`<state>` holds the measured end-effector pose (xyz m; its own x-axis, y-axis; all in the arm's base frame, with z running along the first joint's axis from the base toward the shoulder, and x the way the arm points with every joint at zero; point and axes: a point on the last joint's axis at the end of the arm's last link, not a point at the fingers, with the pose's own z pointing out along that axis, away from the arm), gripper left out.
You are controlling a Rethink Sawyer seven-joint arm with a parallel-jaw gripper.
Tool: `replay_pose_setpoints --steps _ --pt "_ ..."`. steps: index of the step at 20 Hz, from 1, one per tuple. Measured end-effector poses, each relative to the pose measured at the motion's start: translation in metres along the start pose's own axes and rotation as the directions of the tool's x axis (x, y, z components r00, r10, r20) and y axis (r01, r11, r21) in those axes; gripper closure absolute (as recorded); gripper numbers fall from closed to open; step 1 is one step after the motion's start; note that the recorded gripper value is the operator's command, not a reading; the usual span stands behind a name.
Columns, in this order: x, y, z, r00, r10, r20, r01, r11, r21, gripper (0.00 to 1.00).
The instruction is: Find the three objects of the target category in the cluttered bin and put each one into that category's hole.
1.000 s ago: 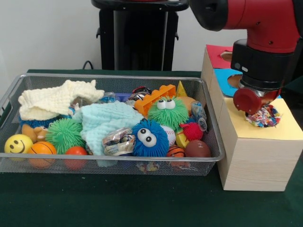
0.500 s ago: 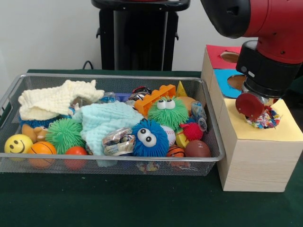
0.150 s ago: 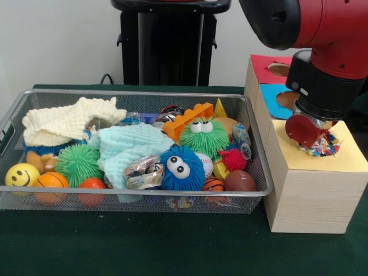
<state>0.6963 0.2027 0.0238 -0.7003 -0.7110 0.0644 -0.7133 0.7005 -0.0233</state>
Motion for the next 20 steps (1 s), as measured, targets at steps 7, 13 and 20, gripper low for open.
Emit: replay_pose_setpoints --steps 7,13,20 --pt "-0.001 -0.0007 0.0006 0.9999 0.002 -0.013 -0.002 0.9999 -0.012 1.0" --pt "-0.0016 -0.0011 0.0008 0.9998 0.003 -0.02 -0.003 0.9998 -0.019 1.0" --pt "0.0044 -0.0044 0.0012 0.9974 0.025 0.067 -0.023 0.9991 -0.035 1.0"
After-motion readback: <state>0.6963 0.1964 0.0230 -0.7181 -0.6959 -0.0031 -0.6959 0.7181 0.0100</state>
